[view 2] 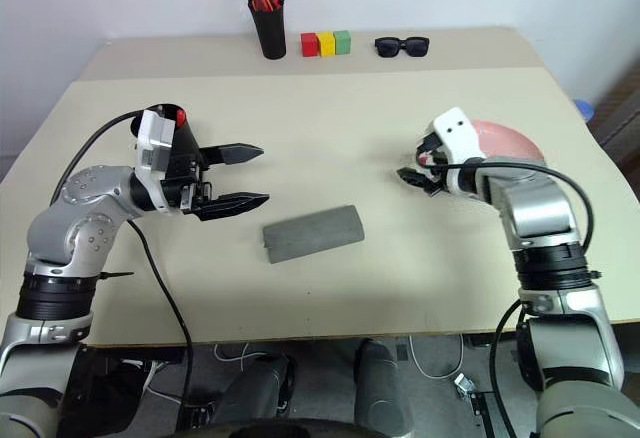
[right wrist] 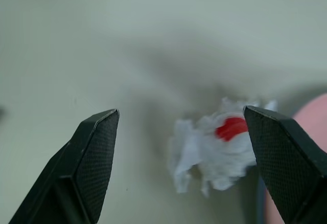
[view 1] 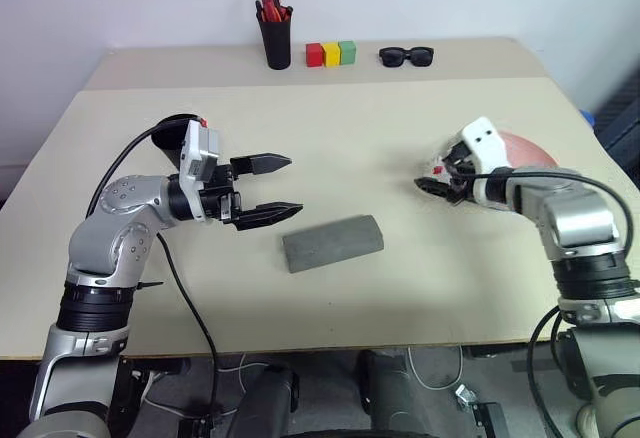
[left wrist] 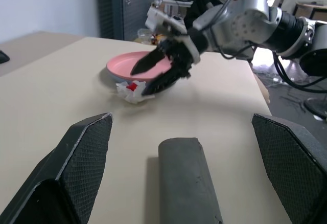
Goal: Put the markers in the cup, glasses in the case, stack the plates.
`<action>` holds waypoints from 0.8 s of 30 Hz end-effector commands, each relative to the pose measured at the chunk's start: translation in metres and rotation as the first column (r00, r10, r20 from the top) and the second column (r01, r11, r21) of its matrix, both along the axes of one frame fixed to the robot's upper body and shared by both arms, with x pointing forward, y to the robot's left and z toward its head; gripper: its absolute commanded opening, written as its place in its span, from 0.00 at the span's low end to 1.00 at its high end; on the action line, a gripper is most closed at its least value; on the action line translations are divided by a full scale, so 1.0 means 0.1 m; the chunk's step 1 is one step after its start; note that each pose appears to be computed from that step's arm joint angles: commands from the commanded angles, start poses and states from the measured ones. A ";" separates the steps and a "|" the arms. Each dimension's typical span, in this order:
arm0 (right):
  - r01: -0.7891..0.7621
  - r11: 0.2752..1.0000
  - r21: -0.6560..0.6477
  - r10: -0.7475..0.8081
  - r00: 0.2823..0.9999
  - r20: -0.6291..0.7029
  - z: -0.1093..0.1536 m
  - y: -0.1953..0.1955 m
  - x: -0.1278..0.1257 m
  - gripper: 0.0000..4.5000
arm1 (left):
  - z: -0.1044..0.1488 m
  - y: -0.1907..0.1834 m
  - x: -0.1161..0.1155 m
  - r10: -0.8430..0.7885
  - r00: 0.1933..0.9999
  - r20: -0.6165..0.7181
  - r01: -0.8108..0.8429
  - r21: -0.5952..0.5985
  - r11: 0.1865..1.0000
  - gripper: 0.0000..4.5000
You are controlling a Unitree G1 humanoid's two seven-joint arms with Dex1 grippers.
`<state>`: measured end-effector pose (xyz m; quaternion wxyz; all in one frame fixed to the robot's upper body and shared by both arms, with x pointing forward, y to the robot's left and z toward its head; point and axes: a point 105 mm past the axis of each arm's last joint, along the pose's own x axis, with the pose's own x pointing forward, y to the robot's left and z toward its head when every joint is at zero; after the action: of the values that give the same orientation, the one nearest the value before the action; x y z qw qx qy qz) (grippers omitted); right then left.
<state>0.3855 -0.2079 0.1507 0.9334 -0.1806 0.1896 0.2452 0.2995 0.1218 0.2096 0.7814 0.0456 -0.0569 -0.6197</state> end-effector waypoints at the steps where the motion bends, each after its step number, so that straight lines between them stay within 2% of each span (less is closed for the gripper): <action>1: 0.010 0.999 -0.047 -0.007 0.998 0.062 0.06 0.00 0.10 0.87 | 0.09 0.00 -0.03 -0.007 0.999 0.050 0.007 -0.002 1.000 1.00; 9: 0.026 0.988 -0.155 -0.015 0.997 0.073 -0.08 -0.04 0.23 0.87 | 0.11 0.01 -0.05 0.002 0.998 0.056 -0.002 0.002 1.000 1.00; 11: 0.027 0.989 -0.144 -0.019 0.998 0.055 -0.11 -0.05 0.23 0.87 | 0.11 0.01 -0.05 0.006 0.998 0.055 -0.006 0.002 1.000 1.00; 14: 0.020 0.988 -0.155 -0.014 0.999 0.043 -0.14 -0.05 0.22 0.68 | 0.12 0.00 -0.05 0.006 0.998 0.055 -0.006 0.000 1.000 1.00; 20: 0.036 0.988 -0.153 -0.029 0.998 0.052 -0.12 -0.08 0.23 0.01 | 0.13 -0.01 -0.05 0.006 0.998 0.058 -0.006 0.002 1.000 1.00; 24: 0.010 0.995 -0.098 -0.005 0.998 0.056 -0.04 -0.01 0.21 0.01 | 0.13 -0.01 -0.04 0.005 0.998 0.057 -0.005 0.003 1.000 1.00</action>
<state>0.4057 -0.2136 0.1340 0.9230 -0.2494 0.1948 0.2190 0.2980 0.1196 0.2131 0.7836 0.0534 -0.0618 -0.6158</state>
